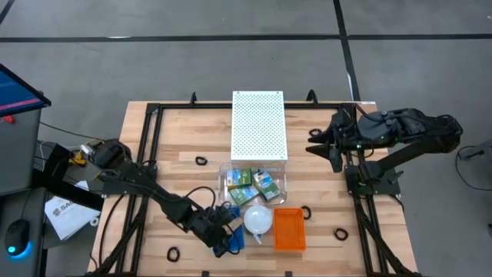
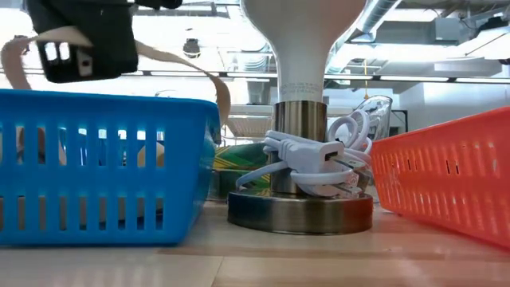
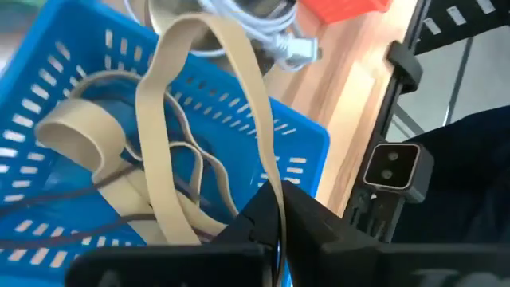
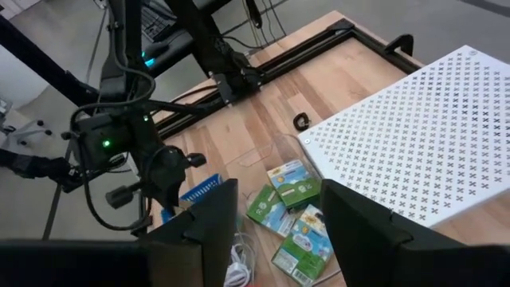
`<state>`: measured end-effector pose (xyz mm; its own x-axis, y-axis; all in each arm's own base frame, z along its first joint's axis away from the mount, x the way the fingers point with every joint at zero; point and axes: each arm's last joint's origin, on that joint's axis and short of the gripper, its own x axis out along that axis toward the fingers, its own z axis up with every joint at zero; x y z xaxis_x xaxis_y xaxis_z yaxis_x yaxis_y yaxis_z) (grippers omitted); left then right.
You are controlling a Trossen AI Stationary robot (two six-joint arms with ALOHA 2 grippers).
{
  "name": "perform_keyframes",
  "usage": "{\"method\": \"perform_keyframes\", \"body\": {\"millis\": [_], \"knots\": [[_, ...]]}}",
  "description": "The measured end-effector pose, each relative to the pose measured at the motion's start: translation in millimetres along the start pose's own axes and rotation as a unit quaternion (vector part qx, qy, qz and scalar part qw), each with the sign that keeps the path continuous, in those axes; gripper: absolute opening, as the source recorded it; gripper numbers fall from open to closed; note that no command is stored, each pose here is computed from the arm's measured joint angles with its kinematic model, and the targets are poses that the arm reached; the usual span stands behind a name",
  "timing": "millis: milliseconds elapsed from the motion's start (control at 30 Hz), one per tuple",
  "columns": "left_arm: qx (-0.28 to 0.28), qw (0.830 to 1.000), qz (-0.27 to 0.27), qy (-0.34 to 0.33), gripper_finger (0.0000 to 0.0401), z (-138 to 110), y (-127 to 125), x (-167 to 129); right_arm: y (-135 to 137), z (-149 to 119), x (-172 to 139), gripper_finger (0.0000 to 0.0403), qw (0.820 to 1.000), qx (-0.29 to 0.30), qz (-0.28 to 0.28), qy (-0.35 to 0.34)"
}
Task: Pick & Place Office Desk Supplies
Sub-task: Put the brown rubberband into the blue bin
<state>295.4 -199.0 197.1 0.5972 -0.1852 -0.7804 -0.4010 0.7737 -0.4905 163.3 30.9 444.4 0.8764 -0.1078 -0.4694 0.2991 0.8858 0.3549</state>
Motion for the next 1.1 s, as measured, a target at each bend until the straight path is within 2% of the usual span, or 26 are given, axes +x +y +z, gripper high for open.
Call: {"method": "perform_keyframes", "body": {"millis": [100, 233, 367, 500, 600, 767, 900, 1100], "knots": [[-0.009, 1.000, 0.009, 0.005, 0.0000, -1.6, 2.5, 2.6, -0.1, -0.2, 0.0, 0.0177, 1.000, 0.000, 0.000, 0.001], [-0.053, 0.998, 0.017, 0.016, 0.0000, -4.8, 14.1, 10.3, -0.8, -2.8, 2.8, 0.0177, 1.000, -0.002, -0.004, 0.005], [-0.110, 0.994, 0.003, 0.001, 0.0000, -2.1, 23.1, 17.2, -1.3, -6.1, 6.6, 0.0177, 1.000, -0.003, -0.007, 0.011], [-0.125, 0.991, -0.032, -0.023, 0.0004, 6.5, 21.7, 19.3, -1.6, -7.7, 8.2, 0.0177, 1.000, 0.000, -0.008, 0.015], [-0.127, 0.991, -0.024, -0.025, 0.0025, 7.5, 25.4, 20.5, -1.6, -7.6, 7.9, 0.0177, 1.000, 0.000, -0.007, 0.015], [-0.130, 0.991, 0.009, -0.010, 0.0088, 1.1, 29.9, 20.0, -3.3, -7.5, 3.4, 0.0177, 1.000, 0.002, -0.004, 0.011], [-0.130, 0.991, 0.012, -0.008, 0.0128, 0.3, 30.3, 19.9, -4.8, -7.4, -0.3, 0.0177, 1.000, 0.003, -0.002, 0.007], [-0.132, 0.991, -0.012, -0.021, 0.0135, 3.1, 25.4, 17.2, -6.3, -7.0, -4.3, 0.0177, 1.000, 0.005, -0.001, 0.002]]}}
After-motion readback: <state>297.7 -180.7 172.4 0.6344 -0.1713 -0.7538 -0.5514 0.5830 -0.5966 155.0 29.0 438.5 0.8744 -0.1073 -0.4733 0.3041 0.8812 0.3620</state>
